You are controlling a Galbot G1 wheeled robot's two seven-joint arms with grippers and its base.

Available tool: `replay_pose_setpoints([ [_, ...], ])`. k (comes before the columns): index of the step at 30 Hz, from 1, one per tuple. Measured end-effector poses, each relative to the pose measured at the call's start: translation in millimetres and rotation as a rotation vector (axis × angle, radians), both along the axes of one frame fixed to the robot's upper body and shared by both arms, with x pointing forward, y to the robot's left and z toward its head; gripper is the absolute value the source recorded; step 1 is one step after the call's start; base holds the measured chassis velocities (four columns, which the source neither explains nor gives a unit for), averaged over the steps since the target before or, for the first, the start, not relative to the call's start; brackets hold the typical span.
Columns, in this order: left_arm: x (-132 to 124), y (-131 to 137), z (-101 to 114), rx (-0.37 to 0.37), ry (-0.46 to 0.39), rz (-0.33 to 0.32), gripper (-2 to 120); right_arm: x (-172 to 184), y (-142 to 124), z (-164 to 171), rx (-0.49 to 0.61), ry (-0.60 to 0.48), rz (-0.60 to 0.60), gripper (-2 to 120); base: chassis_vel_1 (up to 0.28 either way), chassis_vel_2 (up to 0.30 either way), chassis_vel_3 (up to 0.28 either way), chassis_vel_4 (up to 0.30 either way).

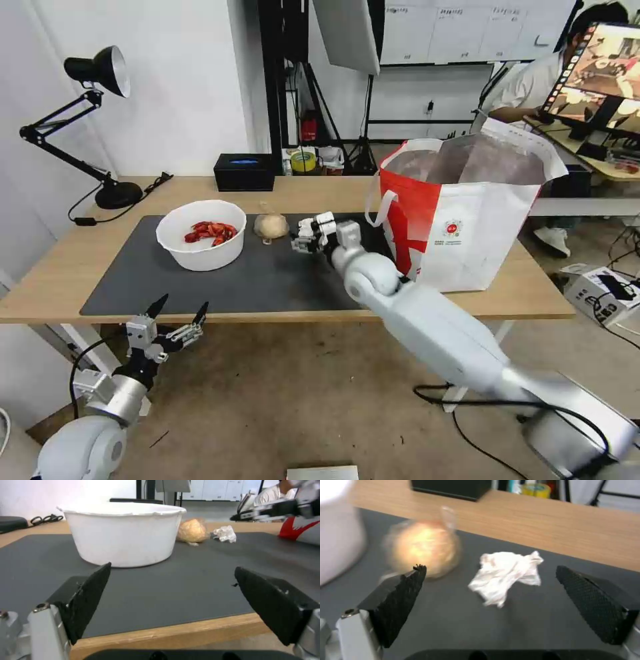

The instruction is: Pick up the trash from the table and place it into the takeout bag.

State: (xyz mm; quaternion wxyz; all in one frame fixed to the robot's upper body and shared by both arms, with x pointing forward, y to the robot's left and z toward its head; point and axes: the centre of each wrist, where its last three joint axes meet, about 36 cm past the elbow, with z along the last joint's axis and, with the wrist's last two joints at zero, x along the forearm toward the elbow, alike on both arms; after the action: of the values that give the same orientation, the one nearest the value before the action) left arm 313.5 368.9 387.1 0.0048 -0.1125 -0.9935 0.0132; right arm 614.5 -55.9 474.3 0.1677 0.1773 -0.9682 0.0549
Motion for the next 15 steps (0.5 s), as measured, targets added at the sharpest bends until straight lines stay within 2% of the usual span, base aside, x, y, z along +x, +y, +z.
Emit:
replay_pose_setpoints([
  [9,-1.6,1.8,-0.9,0.002,0.002,0.005,100,42.9,30.9,11.7,-0.057,0.068,-0.073,100,0.0,0.0,0.0,0.0],
  [15,-1.7,2.7,-1.2,0.004,0.002,0.005,100,57.8,39.1,12.3,-0.091,0.1,-0.069,100,0.0,0.0,0.0,0.0],
])
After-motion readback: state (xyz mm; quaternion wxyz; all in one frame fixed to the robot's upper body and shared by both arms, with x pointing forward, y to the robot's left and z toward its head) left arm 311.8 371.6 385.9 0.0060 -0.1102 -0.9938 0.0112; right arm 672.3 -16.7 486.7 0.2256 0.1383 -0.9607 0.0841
